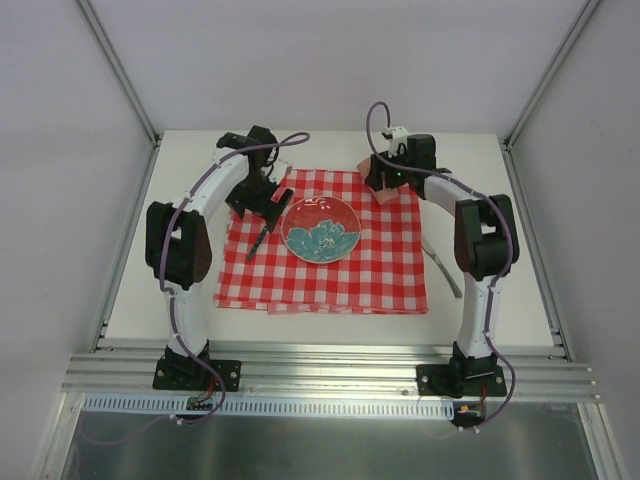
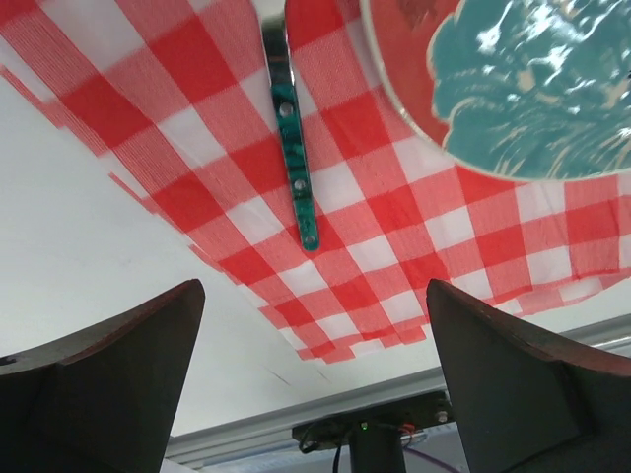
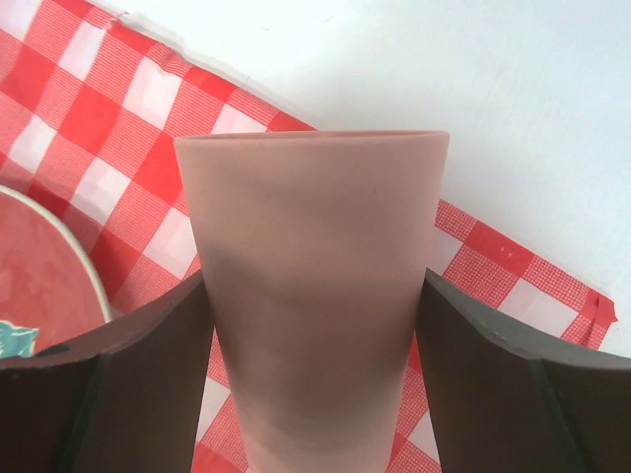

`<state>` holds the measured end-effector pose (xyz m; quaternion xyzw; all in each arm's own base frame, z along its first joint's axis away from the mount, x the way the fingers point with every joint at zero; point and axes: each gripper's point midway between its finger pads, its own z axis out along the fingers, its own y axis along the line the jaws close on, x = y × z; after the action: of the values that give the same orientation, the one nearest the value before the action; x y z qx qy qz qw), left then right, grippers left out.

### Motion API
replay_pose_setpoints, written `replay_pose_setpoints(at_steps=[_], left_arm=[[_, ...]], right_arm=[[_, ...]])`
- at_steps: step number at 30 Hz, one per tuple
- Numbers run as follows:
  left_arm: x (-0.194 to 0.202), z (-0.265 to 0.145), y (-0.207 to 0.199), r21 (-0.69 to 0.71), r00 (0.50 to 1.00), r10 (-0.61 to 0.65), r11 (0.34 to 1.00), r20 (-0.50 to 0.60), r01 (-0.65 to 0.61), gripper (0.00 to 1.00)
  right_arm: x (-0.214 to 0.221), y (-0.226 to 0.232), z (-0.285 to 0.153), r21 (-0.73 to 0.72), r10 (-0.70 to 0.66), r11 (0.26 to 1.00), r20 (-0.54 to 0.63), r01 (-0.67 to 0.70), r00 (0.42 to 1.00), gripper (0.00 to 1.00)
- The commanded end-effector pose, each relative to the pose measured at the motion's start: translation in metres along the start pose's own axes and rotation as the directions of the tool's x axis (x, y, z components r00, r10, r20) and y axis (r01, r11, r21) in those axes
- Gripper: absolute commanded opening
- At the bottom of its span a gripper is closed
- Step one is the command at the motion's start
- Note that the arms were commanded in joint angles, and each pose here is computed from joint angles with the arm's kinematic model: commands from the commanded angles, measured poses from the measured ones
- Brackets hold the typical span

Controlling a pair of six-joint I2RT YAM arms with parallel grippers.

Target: Set the dinner table for one person

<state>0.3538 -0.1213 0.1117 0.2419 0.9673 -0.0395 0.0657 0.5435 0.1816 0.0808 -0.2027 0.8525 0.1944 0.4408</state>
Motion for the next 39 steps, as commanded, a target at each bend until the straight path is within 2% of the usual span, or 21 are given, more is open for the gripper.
replay_pose_setpoints(at_steps=[1,2,4,5,6,8,9,10,11,13,15,19,21,23,25,29,35,37,38,39], left_arm=[[-0.043,-0.016,0.005,-0.078,0.994,0.036,0.997,0.104,-0.027,0.97],[-0.077,-0.041,0.008,-0.098,0.975,0.040,0.995,0.219,-0.018,0.97],[-0.122,-0.047,0.024,-0.169,0.946,0.032,0.985,0.323,0.025,0.97],[-0.160,-0.085,0.027,-0.188,0.878,0.043,0.981,0.476,0.053,0.95],[-0.179,-0.095,0.027,-0.187,0.843,0.050,0.980,0.536,0.061,0.92],[-0.216,-0.101,0.013,-0.239,0.765,0.196,0.969,0.614,-0.056,0.92],[-0.225,-0.100,0.006,-0.259,0.742,0.240,0.961,0.626,-0.093,0.92],[-0.229,-0.092,-0.001,-0.255,0.735,0.257,0.960,0.627,-0.118,0.91],[-0.233,-0.090,-0.018,-0.192,0.709,0.269,0.963,0.652,-0.189,0.91],[-0.233,-0.092,-0.032,-0.146,0.692,0.275,0.960,0.668,-0.241,0.96],[-0.233,-0.090,-0.049,-0.071,0.681,0.262,0.953,0.684,-0.296,0.95],[-0.232,-0.082,-0.073,0.059,0.697,0.181,0.950,0.694,-0.306,0.78],[-0.230,-0.083,-0.089,0.125,0.687,0.175,0.923,0.705,-0.363,0.64],[-0.228,-0.080,-0.100,0.165,0.677,0.184,0.894,0.713,-0.417,0.59],[-0.228,-0.078,-0.110,0.219,0.677,0.162,0.871,0.718,-0.441,0.59],[-0.235,-0.092,-0.118,0.220,0.634,0.163,0.849,0.756,-0.480,0.61],[-0.231,-0.103,-0.117,0.195,0.611,0.185,0.843,0.770,-0.501,0.64],[-0.226,-0.112,-0.117,0.197,0.602,0.186,0.836,0.777,-0.512,0.57],[-0.222,-0.109,-0.116,0.209,0.613,0.182,0.835,0.769,-0.509,0.53],[-0.218,-0.111,-0.119,0.221,0.613,0.181,0.824,0.769,-0.521,0.44]], right_arm=[[-0.051,0.003,-0.012,0.055,-0.075,0.996,0.170,0.066,0.983,0.01],[-0.055,0.003,-0.011,0.068,-0.088,0.995,0.186,0.077,0.979,0.01],[-0.050,0.005,-0.009,0.072,-0.085,0.995,0.181,0.073,0.980,0.01],[-0.048,0.006,-0.008,0.061,-0.083,0.995,0.179,0.073,0.980,0.01],[-0.047,0.009,-0.008,0.049,-0.080,0.996,0.177,0.072,0.981,0.01],[-0.042,0.015,-0.009,0.024,-0.071,0.997,0.174,0.068,0.982,0.01],[-0.045,0.017,-0.011,0.012,-0.069,0.998,0.182,0.068,0.981,0.01],[-0.045,0.021,-0.012,-0.002,-0.063,0.998,0.182,0.065,0.981,0.01],[-0.050,0.027,-0.017,-0.031,-0.060,0.997,0.189,0.067,0.980,0.00],[-0.058,0.035,-0.024,-0.058,-0.051,0.996,0.205,0.064,0.978,0.01],[-0.075,0.043,-0.038,-0.081,-0.033,0.995,0.235,0.054,0.971,0.00],[-0.101,0.063,-0.059,-0.142,-0.010,0.988,0.280,0.052,0.960,0.00],[-0.112,0.075,-0.067,-0.167,-0.008,0.984,0.295,0.060,0.955,0.01],[-0.116,0.085,-0.070,-0.198,0.010,0.979,0.287,0.049,0.958,0.01],[-0.124,0.092,-0.073,-0.218,0.029,0.975,0.290,0.037,0.957,0.00],[-0.125,0.112,-0.077,-0.259,0.040,0.965,0.274,0.034,0.961,0.01],[-0.117,0.129,-0.080,-0.297,0.032,0.954,0.237,0.041,0.971,0.01],[-0.114,0.132,-0.080,-0.303,0.028,0.952,0.230,0.044,0.973,0.01],[-0.114,0.134,-0.080,-0.308,0.025,0.950,0.228,0.047,0.973,0.01],[-0.114,0.134,-0.080,-0.307,0.021,0.950,0.231,0.053,0.973,0.01]])
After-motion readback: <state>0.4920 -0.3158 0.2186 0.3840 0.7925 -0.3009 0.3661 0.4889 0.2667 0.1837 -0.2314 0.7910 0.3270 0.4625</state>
